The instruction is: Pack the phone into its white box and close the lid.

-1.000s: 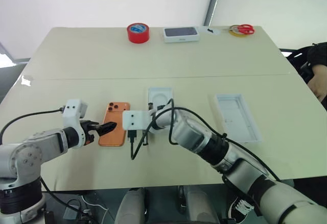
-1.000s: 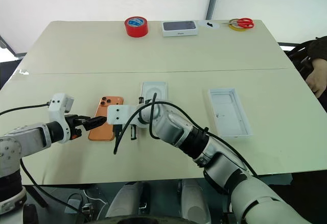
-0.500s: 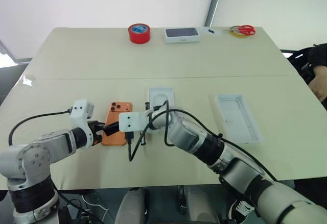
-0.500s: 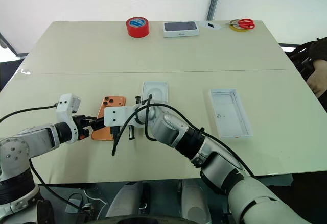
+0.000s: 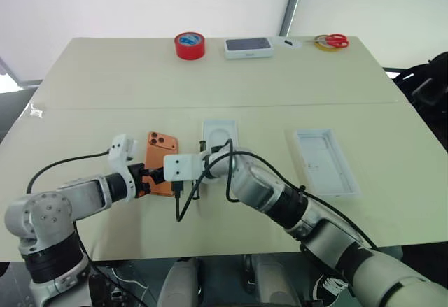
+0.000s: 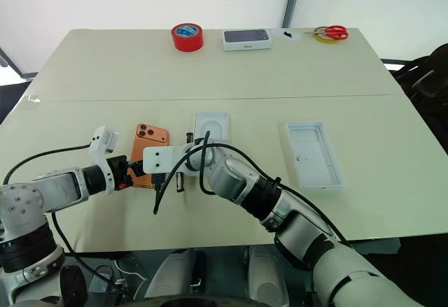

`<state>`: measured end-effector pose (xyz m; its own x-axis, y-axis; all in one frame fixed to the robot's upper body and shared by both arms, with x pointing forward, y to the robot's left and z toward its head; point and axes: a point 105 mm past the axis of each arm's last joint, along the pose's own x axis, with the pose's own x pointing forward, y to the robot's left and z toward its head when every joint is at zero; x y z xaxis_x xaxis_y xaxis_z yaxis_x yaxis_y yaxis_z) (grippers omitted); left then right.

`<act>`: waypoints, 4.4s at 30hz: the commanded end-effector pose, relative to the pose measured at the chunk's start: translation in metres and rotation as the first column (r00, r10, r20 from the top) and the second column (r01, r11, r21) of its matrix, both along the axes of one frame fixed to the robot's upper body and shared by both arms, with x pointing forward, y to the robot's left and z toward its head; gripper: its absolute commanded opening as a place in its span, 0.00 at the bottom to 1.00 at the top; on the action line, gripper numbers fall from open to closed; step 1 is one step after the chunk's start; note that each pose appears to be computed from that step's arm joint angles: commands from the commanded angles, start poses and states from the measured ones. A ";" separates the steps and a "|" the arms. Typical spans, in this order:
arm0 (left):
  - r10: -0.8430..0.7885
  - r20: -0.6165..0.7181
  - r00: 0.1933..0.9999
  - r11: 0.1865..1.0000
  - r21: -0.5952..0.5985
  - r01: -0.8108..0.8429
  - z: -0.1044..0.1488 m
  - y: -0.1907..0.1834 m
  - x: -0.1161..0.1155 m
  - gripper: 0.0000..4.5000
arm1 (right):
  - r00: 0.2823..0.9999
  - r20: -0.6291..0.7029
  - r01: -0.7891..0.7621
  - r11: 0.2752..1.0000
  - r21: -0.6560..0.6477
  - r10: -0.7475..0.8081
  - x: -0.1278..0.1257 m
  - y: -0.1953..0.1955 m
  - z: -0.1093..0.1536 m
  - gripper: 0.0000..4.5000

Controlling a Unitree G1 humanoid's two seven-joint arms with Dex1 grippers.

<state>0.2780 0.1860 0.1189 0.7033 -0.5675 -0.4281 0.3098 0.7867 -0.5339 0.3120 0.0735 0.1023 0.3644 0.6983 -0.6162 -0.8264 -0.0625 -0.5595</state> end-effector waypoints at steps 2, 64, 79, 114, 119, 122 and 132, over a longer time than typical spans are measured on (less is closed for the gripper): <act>0.043 0.026 0.999 0.999 -0.007 -0.043 0.010 0.012 0.003 1.00 | 1.000 -0.007 -0.012 1.000 0.011 0.013 -0.005 0.003 0.000 0.01; 0.174 -0.011 0.985 0.981 -0.083 -0.175 0.014 0.032 0.014 0.16 | 0.974 -0.202 0.128 0.983 0.130 -0.100 -0.032 -0.093 0.033 0.00; 0.124 -0.055 0.991 0.991 -0.052 -0.126 0.002 0.020 0.008 0.16 | 0.947 -0.298 0.146 0.987 0.060 -0.122 -0.037 -0.073 0.004 0.00; 0.046 -0.077 0.996 0.990 -0.127 -0.056 -0.008 -0.020 0.014 0.16 | 0.917 -0.269 0.334 0.936 0.109 -0.296 0.005 -0.048 -0.014 0.00; 0.152 -0.041 0.988 0.980 -0.120 -0.156 0.001 0.004 0.022 0.16 | 0.915 -0.270 0.336 0.937 0.097 -0.300 0.004 -0.051 -0.018 0.00; 0.205 -0.027 0.978 0.973 -0.105 -0.207 0.006 0.020 0.028 0.16 | 0.914 -0.272 0.336 0.937 0.097 -0.300 0.004 -0.050 -0.019 0.00; 0.226 -0.019 0.974 0.974 0.000 -0.226 0.003 0.034 0.033 0.99 | 0.918 -0.261 0.331 0.939 0.095 -0.298 0.004 -0.047 -0.020 0.00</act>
<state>0.3104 0.2140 0.1205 0.7968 -0.4231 -0.4313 0.1271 0.8153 -0.5649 0.3160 0.0307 0.0966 0.4343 0.6880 -0.5813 -0.8980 0.2806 -0.3388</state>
